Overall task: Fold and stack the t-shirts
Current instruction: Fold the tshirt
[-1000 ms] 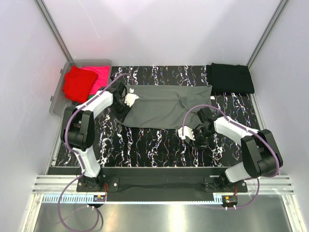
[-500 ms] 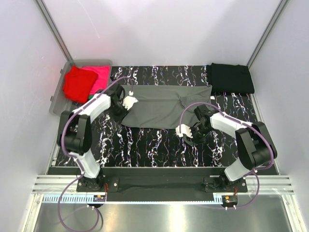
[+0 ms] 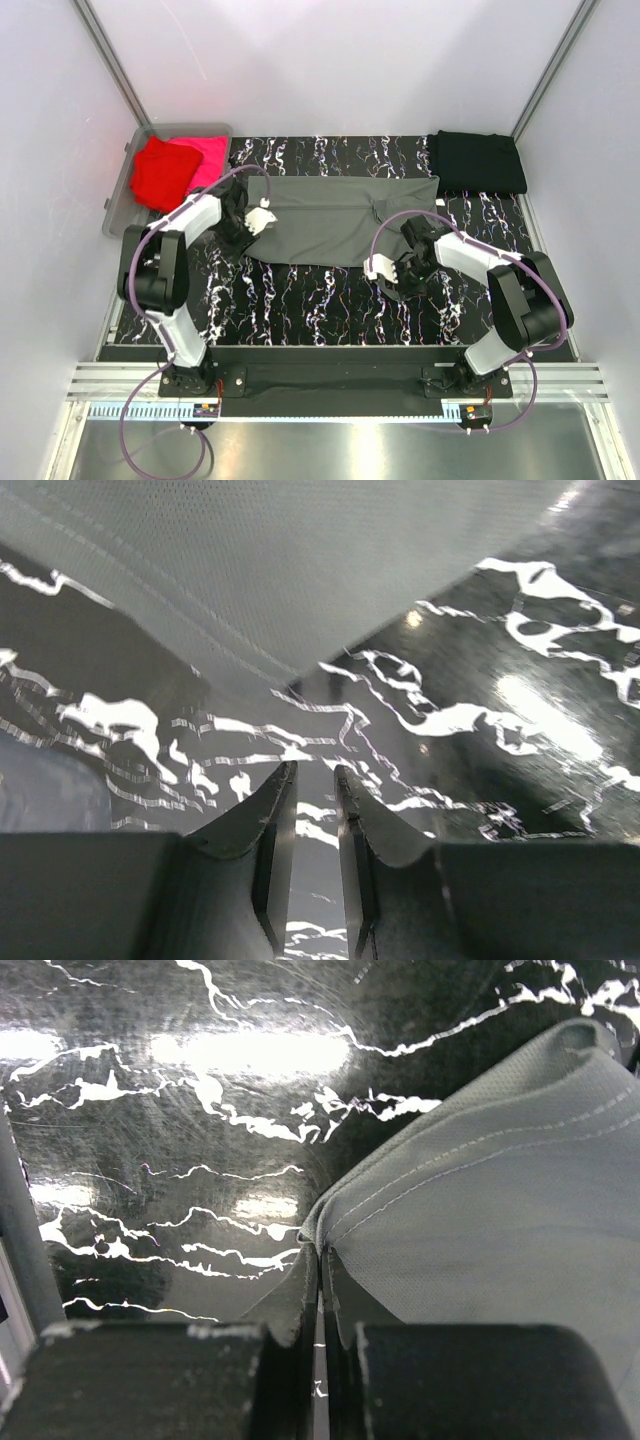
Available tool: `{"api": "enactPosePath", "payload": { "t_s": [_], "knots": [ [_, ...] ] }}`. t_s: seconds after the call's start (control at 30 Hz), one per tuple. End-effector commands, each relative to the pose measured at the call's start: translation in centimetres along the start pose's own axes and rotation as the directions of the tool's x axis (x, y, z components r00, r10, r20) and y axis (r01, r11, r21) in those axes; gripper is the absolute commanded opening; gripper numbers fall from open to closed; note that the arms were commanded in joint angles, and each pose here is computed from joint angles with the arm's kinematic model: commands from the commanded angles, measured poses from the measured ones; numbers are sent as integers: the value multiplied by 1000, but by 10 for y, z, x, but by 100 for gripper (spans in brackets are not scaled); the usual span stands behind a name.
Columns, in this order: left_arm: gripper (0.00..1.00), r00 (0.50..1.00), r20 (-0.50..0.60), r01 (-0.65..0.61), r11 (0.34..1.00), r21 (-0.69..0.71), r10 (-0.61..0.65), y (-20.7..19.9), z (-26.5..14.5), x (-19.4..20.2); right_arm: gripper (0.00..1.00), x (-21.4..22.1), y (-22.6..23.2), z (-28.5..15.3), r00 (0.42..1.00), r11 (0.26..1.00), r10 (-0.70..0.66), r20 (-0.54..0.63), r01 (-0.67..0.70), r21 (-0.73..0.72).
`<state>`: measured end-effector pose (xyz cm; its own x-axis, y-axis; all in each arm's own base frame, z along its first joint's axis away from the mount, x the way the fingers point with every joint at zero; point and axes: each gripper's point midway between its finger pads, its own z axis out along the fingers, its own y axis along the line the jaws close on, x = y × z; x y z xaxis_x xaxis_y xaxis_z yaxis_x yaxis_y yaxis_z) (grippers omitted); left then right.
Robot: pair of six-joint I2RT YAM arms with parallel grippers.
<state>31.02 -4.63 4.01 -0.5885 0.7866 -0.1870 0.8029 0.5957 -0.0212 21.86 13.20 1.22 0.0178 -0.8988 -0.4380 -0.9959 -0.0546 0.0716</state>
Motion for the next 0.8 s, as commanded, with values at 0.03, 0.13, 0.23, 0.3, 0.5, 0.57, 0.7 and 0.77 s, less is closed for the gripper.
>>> {"api": "enactPosePath", "payload": {
  "t_s": [0.03,0.13,0.23,0.3,0.5,0.57,0.7,0.77],
  "knots": [
    [25,1000,-6,-30,999,-14,30,19,8,-8,4,-4,-6,-8,999,999,24,-21,-23,32],
    [24,1000,-13,-25,1000,-13,25,28,18,-14,5,-2,-5,-7,999,999,35,-26,-34,31],
    [24,1000,4,-13,1000,-11,13,33,22,-23,5,-3,-6,-7,999,998,46,-28,-45,34],
    [24,1000,29,-6,1000,-6,6,35,21,-30,5,-3,-6,-7,998,998,55,-26,-54,34],
    [25,996,86,2,1000,-15,0,48,18,-55,5,-4,-14,-6,997,996,77,-27,-75,52],
    [25,994,111,9,1000,-12,-7,51,16,-64,5,-5,-15,-6,996,995,86,-25,-85,54],
    [25,984,176,17,999,-28,-12,60,3,-91,6,-3,-16,-4,995,994,93,-33,-91,56],
    [26,982,187,16,1000,-24,-12,59,3,-98,6,-2,-16,-3,995,994,97,-37,-95,54]
  ]
}}
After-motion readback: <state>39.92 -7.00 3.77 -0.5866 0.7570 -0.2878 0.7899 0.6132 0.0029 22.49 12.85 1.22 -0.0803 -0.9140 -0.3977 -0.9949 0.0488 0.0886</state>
